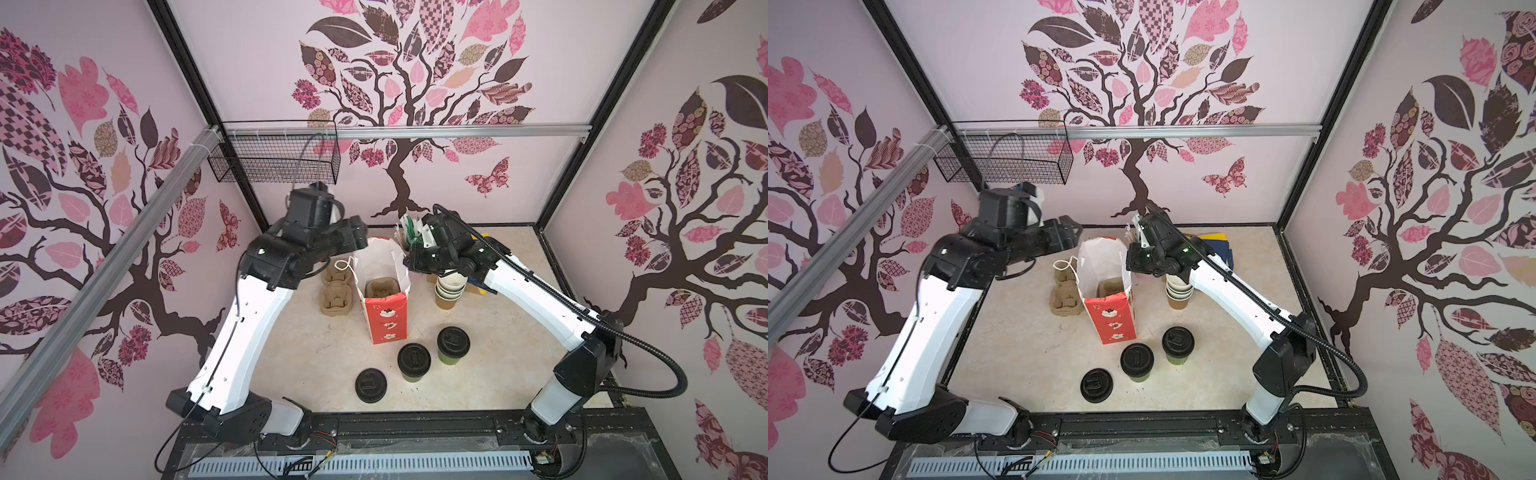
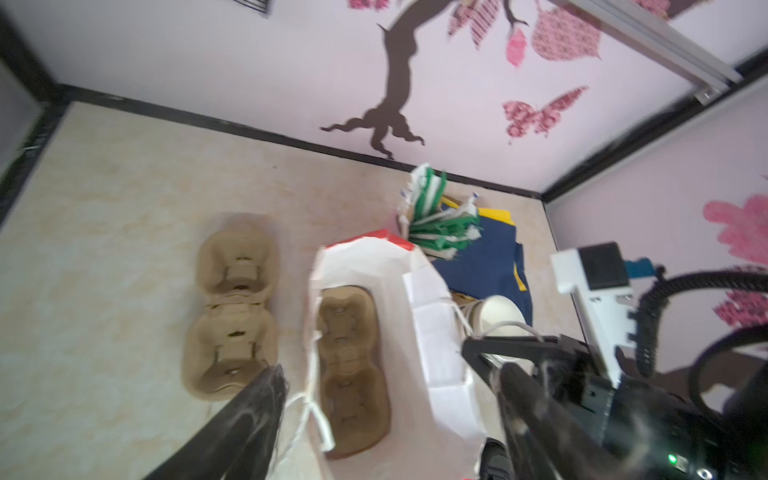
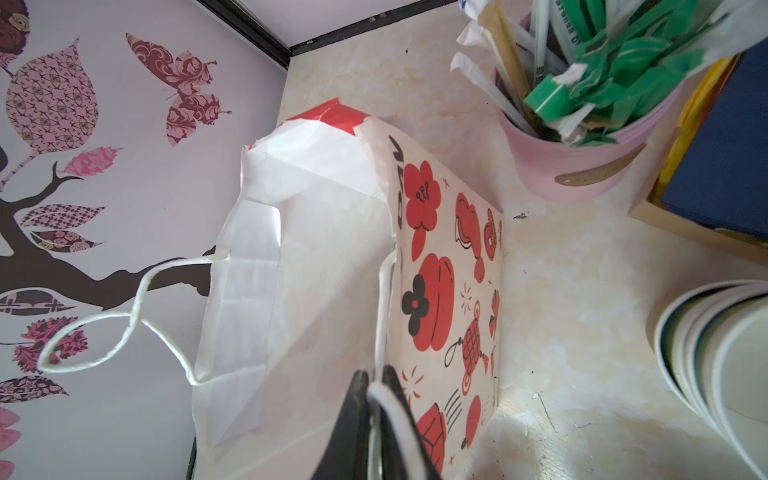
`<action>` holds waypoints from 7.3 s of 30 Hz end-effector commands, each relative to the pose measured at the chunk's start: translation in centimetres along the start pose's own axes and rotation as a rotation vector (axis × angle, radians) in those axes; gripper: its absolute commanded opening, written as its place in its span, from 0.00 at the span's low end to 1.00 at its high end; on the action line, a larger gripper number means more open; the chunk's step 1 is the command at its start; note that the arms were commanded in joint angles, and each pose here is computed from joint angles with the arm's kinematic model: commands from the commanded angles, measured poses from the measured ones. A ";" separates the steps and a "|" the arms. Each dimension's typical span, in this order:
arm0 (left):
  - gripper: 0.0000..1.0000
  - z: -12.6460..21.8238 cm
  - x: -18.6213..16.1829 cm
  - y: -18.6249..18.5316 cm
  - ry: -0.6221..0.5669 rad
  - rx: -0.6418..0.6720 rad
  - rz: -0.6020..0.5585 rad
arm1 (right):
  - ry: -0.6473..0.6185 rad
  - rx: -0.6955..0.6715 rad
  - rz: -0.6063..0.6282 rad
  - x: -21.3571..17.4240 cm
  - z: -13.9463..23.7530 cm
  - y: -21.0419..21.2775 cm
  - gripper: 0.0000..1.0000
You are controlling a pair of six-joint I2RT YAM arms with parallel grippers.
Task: Pack the takeout coffee
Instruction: 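Open the left gripper to drop the carrier into the bag and withdraw, then release the bag rim with the right gripper and raise it away, then move the right gripper down onto the lidded green cup nearest the bag, then close the right gripper on the green cup's lid and lift it, then carry the green cup over the bag opening with the right gripper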
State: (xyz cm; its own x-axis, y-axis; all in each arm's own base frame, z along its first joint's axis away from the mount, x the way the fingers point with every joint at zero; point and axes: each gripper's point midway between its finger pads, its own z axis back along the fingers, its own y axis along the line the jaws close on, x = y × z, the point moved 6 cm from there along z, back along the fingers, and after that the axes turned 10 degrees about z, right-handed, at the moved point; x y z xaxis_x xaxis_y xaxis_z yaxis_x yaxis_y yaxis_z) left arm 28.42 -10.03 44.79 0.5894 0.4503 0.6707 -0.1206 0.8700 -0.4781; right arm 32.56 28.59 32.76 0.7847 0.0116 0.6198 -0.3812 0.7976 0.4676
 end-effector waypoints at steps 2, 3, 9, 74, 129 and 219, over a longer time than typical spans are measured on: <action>0.89 1.3 -2.0 3.7 0.126 0.127 0.009 | -0.006 -0.031 0.035 0.8 0.2 0.0 0.11; 0.91 1.1 -2.7 3.9 0.164 0.118 0.007 | -0.005 -0.031 0.040 0.8 0.3 0.1 0.11; 0.97 -1.0 -5.2 2.6 0.314 -0.056 0.077 | 0.011 -0.053 0.048 0.7 0.0 -0.3 0.11; 0.75 -8.4 -8.0 3.1 0.369 -0.218 0.222 | 0.525 -0.464 0.204 -19.2 5.0 -8.8 0.92; 0.73 -8.7 -8.2 3.4 0.395 -0.209 0.231 | 0.494 -0.558 0.179 -20.3 2.8 -10.4 0.77; 0.00 -8.4 -13.4 3.0 0.315 -0.315 0.558 | 0.316 -0.331 0.436 -2.6 -0.1 4.6 0.69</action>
State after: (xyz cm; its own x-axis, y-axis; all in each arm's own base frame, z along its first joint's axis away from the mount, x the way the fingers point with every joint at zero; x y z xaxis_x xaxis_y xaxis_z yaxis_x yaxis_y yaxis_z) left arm 26.75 -15.10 30.04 0.7177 0.6908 0.0876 -0.2758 0.3975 -0.8752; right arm 28.58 31.66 34.48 0.7351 0.4578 0.5001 -0.5256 0.8507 -0.0061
